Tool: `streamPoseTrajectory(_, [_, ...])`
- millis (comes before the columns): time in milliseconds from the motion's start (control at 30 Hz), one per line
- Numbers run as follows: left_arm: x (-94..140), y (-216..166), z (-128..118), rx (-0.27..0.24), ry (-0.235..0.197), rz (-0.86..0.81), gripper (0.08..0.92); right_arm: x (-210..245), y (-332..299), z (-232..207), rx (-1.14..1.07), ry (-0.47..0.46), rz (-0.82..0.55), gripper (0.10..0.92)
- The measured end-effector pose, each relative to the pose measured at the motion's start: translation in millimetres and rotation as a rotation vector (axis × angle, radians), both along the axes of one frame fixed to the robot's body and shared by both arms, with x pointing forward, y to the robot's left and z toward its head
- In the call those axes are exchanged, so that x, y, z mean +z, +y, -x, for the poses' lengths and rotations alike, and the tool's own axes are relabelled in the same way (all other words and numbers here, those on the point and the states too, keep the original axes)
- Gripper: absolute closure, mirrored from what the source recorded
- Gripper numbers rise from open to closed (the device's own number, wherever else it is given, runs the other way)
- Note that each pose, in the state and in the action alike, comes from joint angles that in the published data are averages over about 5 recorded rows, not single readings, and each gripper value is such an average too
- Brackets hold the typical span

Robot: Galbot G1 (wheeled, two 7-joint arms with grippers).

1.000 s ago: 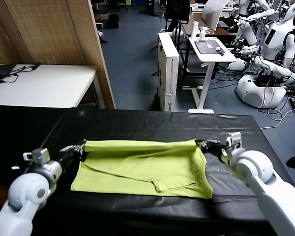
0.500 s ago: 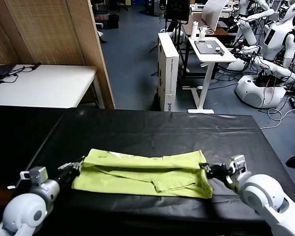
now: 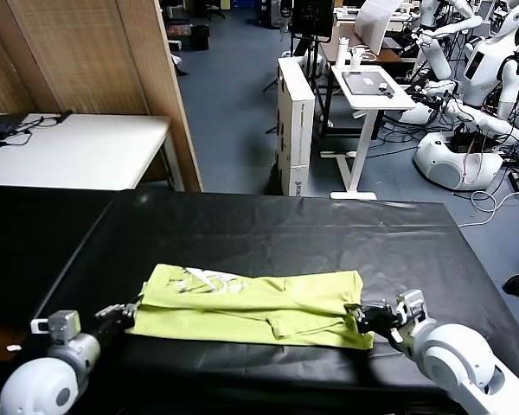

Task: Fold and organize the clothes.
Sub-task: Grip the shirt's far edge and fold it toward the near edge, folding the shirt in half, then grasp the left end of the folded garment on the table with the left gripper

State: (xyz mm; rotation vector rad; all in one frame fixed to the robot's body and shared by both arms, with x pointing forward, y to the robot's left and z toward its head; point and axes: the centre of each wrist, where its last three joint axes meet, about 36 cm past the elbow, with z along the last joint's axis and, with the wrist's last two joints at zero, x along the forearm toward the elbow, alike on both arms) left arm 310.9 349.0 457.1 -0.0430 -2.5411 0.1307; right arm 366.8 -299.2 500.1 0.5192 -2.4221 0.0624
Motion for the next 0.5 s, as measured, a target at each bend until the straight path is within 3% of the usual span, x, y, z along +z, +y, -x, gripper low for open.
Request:
streamPoseTrajectory(100, [4, 3, -1, 0.021, -0.018, 0.010, 0.139, 0, -2, -6, -0.033, -0.027, 0.000, 0.123])
streamPoseTrajectory(167, [7, 6, -5, 0.032, -0.036, 0.017, 0.104, -3, -3, -11, -0.055, -0.038, 0.005, 0.118])
streamPoseTrajectory(500, [1, 8, -52, 0.042, -0.097, 0.047, 0.093, -26, -8, -45, -0.162, -0.042, -0.027, 0.115])
